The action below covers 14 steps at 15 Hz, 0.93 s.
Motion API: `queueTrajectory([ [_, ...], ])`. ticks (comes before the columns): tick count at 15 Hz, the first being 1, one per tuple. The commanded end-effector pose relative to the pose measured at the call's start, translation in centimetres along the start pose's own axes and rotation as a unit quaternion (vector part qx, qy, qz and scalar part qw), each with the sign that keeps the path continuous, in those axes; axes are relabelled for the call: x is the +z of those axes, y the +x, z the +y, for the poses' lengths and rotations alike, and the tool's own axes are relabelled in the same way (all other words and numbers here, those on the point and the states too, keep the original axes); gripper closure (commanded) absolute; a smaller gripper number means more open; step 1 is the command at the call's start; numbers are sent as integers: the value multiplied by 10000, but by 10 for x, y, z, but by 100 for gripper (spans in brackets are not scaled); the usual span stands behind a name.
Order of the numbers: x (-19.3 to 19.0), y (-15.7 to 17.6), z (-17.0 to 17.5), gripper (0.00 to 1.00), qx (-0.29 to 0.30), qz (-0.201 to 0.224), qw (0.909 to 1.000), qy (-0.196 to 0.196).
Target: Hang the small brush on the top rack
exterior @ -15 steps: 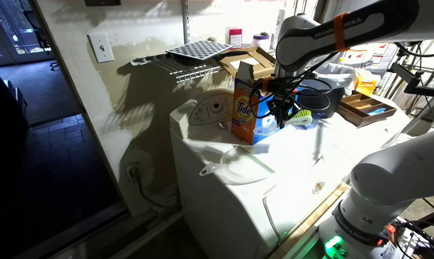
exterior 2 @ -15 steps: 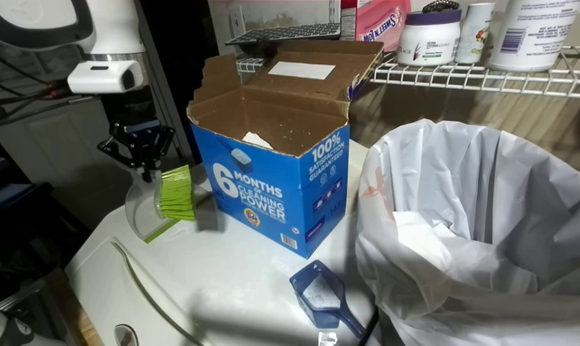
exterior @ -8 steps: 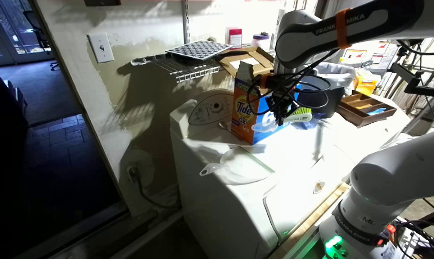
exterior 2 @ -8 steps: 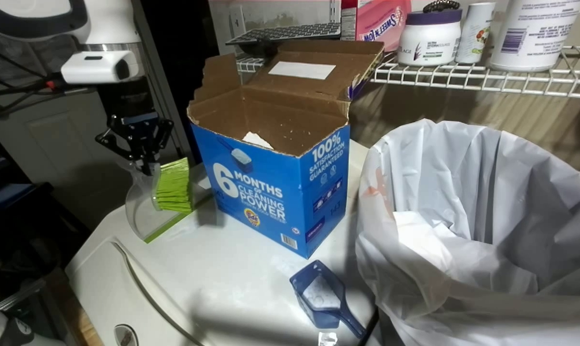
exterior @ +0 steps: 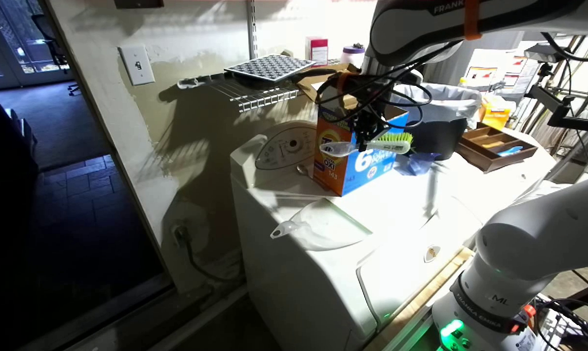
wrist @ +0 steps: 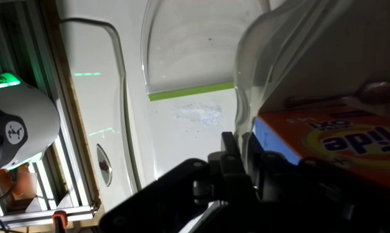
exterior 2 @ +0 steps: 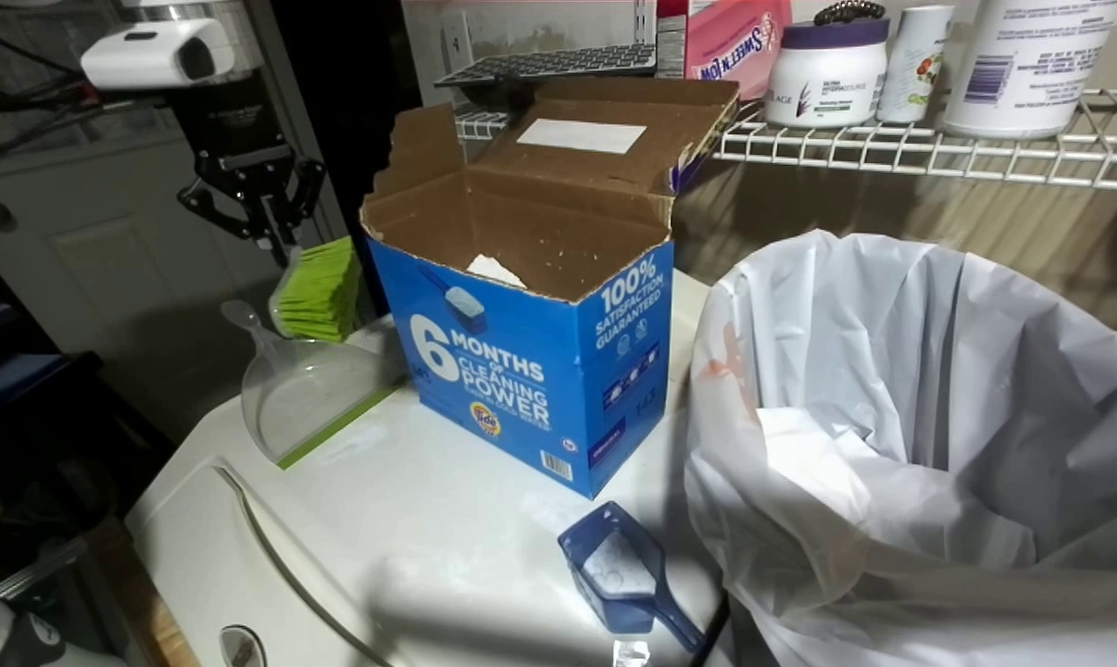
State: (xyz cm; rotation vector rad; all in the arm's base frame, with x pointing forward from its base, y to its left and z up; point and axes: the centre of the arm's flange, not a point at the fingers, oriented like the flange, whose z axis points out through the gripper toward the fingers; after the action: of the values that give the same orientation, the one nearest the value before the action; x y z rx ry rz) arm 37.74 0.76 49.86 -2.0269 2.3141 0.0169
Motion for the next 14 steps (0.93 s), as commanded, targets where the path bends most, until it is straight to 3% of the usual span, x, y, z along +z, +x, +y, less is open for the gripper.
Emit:
queueTrajectory([
  [1, -21, -27, -10, 97, 120, -447, 9971, 605],
  [8, -51, -48, -26, 97, 456, -1197, 9768, 1715],
  [11, -57, -55, -30, 97, 369, -1437, 9720, 1821],
  [12, -50, -46, -27, 90, 381, -1165, 9777, 1708],
  [14, -52, -51, -26, 90, 357, -1246, 9763, 1732],
])
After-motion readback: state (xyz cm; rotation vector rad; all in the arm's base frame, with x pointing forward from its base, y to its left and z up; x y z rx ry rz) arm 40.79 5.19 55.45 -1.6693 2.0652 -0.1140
